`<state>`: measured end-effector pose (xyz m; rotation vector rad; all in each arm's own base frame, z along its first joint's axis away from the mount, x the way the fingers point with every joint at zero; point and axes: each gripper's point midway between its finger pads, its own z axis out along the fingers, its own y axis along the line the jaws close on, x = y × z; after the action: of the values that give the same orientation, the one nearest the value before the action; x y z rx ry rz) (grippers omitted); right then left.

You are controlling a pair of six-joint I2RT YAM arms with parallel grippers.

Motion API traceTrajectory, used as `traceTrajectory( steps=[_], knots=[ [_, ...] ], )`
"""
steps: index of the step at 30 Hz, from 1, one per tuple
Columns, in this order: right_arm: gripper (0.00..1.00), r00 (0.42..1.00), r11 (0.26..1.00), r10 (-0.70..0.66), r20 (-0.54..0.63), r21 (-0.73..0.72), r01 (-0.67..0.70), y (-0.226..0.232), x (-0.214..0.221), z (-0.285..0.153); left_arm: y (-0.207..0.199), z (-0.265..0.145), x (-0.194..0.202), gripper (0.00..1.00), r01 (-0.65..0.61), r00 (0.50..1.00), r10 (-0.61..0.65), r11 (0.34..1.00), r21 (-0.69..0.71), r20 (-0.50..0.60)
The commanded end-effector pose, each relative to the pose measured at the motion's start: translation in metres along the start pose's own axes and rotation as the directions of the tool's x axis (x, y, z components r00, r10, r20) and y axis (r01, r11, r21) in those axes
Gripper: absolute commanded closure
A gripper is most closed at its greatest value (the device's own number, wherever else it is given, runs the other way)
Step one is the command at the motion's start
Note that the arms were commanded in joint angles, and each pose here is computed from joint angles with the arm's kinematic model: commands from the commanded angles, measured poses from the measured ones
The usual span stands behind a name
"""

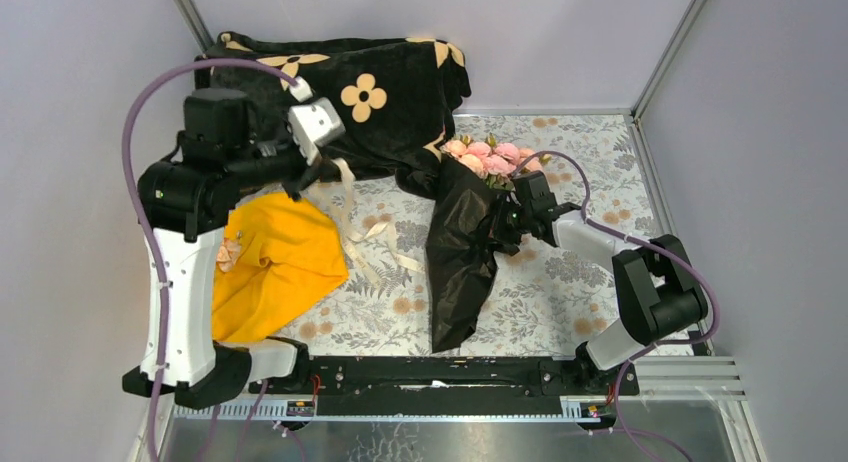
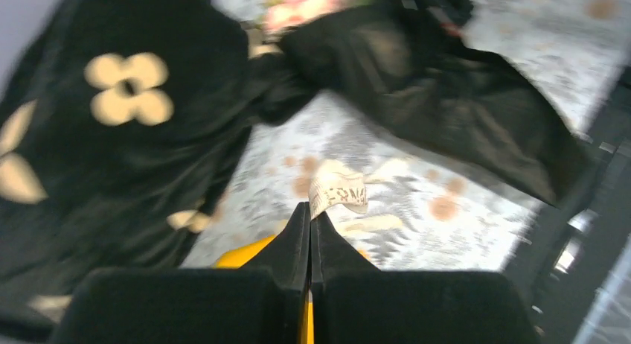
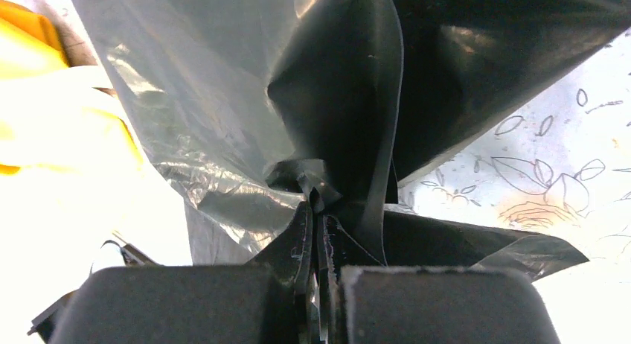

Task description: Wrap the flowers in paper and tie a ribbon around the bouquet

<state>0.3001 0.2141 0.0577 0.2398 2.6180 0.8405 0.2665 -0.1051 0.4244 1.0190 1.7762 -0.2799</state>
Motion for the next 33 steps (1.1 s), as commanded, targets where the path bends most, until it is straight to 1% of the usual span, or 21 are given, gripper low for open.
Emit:
traceTrajectory(
  steps=[1, 4, 7, 9, 12, 14, 16, 18, 20, 21, 22, 23, 24, 25, 26, 27, 28, 30, 31, 32, 33],
  knots=[
    [1.00, 0.995, 0.990, -0.036, 0.096, -0.130, 0.049, 0.052, -0.036, -0.031, -0.080, 0.030, 0.033, 1.00, 0.053, 0.995, -0.022, 0.939, 0.341, -0.096],
    [1.00, 0.993, 0.988, -0.017, 0.114, -0.151, 0.035, 0.062, -0.045, -0.041, -0.114, 0.040, 0.075, 1.00, 0.004, 0.985, 0.078, 0.879, 0.477, -0.152],
    [1.00, 0.991, 0.986, 0.014, 0.135, -0.167, 0.009, 0.066, -0.054, -0.051, -0.133, 0.041, 0.119, 1.00, -0.010, 0.966, 0.153, 0.829, 0.560, -0.209],
    [1.00, 0.989, 0.984, 0.032, 0.147, -0.178, -0.005, 0.066, -0.059, -0.055, -0.142, 0.047, 0.154, 1.00, 0.045, 0.941, 0.164, 0.805, 0.592, -0.295],
    [1.00, 0.989, 0.985, 0.037, 0.145, -0.170, -0.012, 0.064, -0.062, -0.057, -0.157, 0.059, 0.192, 1.00, 0.133, 0.902, 0.165, 0.773, 0.620, -0.399],
    [1.00, 0.990, 0.985, 0.044, 0.137, -0.169, -0.020, 0.062, -0.062, -0.055, -0.165, 0.063, 0.219, 1.00, 0.158, 0.863, 0.209, 0.753, 0.638, -0.461],
    [1.00, 0.989, 0.986, 0.044, 0.139, -0.167, -0.021, 0.061, -0.063, -0.055, -0.164, 0.066, 0.250, 1.00, 0.147, 0.817, 0.264, 0.765, 0.627, -0.513],
    [1.00, 0.989, 0.987, 0.043, 0.144, -0.163, -0.019, 0.062, -0.065, -0.055, -0.150, 0.068, 0.286, 1.00, 0.087, 0.742, 0.341, 0.805, 0.587, -0.577],
    [1.00, 0.988, 0.987, 0.039, 0.150, -0.159, -0.015, 0.062, -0.068, -0.057, -0.125, 0.073, 0.318, 0.98, -0.023, 0.655, 0.408, 0.852, 0.523, -0.636],
    [1.00, 0.988, 0.987, 0.035, 0.151, -0.157, -0.011, 0.062, -0.069, -0.057, -0.112, 0.073, 0.332, 0.94, -0.077, 0.603, 0.428, 0.871, 0.485, -0.673],
    [1.00, 0.988, 0.988, 0.035, 0.151, -0.157, -0.011, 0.063, -0.071, -0.058, -0.098, 0.071, 0.343, 0.85, -0.129, 0.542, 0.446, 0.882, 0.454, -0.712],
    [1.00, 0.988, 0.988, 0.034, 0.152, -0.155, -0.011, 0.063, -0.072, -0.058, -0.088, 0.070, 0.350, 0.66, -0.162, 0.496, 0.455, 0.885, 0.436, -0.740],
    [1.00, 0.988, 0.988, 0.033, 0.153, -0.156, -0.009, 0.063, -0.073, -0.058, -0.079, 0.070, 0.353, 0.43, -0.186, 0.466, 0.462, 0.885, 0.426, -0.755],
    [1.00, 0.988, 0.988, 0.033, 0.153, -0.152, -0.009, 0.062, -0.073, -0.058, -0.072, 0.073, 0.349, 0.25, -0.204, 0.459, 0.462, 0.886, 0.417, -0.758],
    [1.00, 0.988, 0.989, 0.031, 0.151, -0.150, -0.009, 0.062, -0.073, -0.057, -0.068, 0.081, 0.339, 0.14, -0.214, 0.484, 0.457, 0.889, 0.405, -0.746],
    [1.00, 0.988, 0.989, 0.033, 0.151, -0.149, -0.010, 0.062, -0.074, -0.056, -0.067, 0.094, 0.324, 0.08, -0.210, 0.545, 0.444, 0.893, 0.397, -0.711],
    [1.00, 0.988, 0.989, 0.034, 0.150, -0.148, -0.011, 0.061, -0.075, -0.056, -0.071, 0.111, 0.302, 0.04, -0.194, 0.633, 0.422, 0.898, 0.395, -0.649],
    [1.00, 0.988, 0.989, 0.036, 0.150, -0.144, -0.014, 0.058, -0.077, -0.054, -0.087, 0.149, 0.252, 0.02, -0.146, 0.813, 0.339, 0.906, 0.397, -0.474],
    [1.00, 0.988, 0.990, 0.038, 0.150, -0.141, -0.016, 0.057, -0.078, -0.053, -0.098, 0.165, 0.235, 0.04, -0.132, 0.872, 0.304, 0.900, 0.414, -0.383],
    [1.00, 0.988, 0.990, 0.040, 0.150, -0.139, -0.019, 0.056, -0.078, -0.052, -0.109, 0.181, 0.220, 0.06, -0.139, 0.918, 0.281, 0.890, 0.434, -0.281],
    [1.00, 0.988, 0.990, 0.043, 0.149, -0.137, -0.022, 0.054, -0.079, -0.052, -0.123, 0.193, 0.219, 0.09, -0.151, 0.940, 0.270, 0.876, 0.457, -0.207]
  ],
)
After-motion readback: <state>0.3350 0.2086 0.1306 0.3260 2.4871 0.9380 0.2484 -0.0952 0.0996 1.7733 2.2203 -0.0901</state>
